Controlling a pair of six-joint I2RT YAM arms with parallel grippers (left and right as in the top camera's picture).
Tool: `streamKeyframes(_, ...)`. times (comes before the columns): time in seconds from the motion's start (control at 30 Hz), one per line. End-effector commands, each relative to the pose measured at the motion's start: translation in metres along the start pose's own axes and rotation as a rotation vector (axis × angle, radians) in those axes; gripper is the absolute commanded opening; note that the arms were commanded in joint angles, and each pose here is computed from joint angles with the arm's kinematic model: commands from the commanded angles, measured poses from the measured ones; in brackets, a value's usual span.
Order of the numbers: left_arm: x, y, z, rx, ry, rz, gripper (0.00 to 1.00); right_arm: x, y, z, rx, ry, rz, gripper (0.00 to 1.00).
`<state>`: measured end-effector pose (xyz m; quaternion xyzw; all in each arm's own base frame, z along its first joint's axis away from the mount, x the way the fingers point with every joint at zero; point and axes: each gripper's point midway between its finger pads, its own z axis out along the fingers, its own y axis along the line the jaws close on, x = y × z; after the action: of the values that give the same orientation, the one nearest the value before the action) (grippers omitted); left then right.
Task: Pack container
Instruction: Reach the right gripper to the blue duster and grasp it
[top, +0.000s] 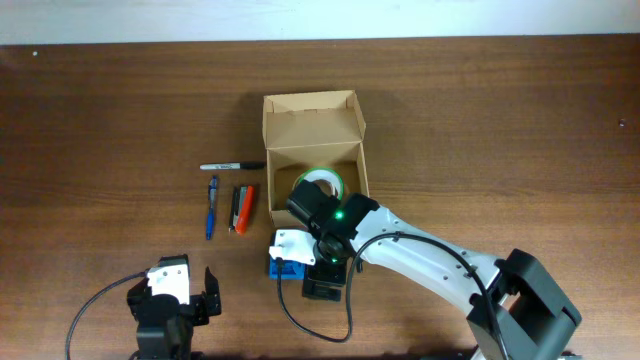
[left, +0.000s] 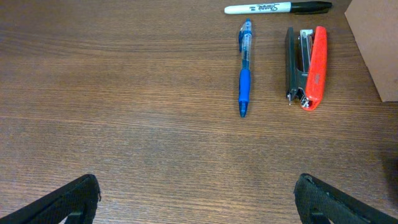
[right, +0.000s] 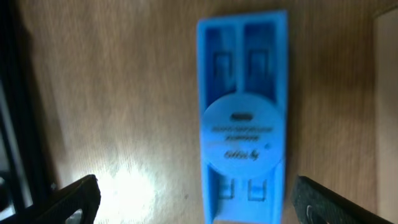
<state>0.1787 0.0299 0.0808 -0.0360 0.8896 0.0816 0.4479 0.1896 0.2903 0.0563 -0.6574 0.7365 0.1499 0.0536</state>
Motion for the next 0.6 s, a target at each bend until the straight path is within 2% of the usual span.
streamKeyframes(0.0, 0.002, -0.001, 0.002, 0.006, 0.003, 0.013, 1.0, -0.001, -0.004, 0.008, 0.008, 0.008, -0.006, 0.99)
streamKeyframes(0.23, 0.002, -0.001, 0.002, 0.006, 0.003, 0.013, 0.99, 0.005, -0.009, 0.033, -0.017, 0.047, 0.007, 0.99)
streamKeyframes(0.5, 0.002, -0.001, 0.002, 0.006, 0.003, 0.013, 1.0, 0.005, -0.03, 0.05, 0.056, 0.065, 0.0, 0.98)
streamKeyframes(0.53, 0.002, -0.001, 0.002, 0.006, 0.002, 0.012, 1.0, 0.005, -0.03, 0.05, 0.056, 0.065, 0.0, 0.87)
streamKeyframes(0.57, 0.002, -0.001, 0.002, 0.006, 0.003, 0.013, 1.0, 0.005, -0.029, 0.051, 0.055, 0.065, -0.001, 0.72)
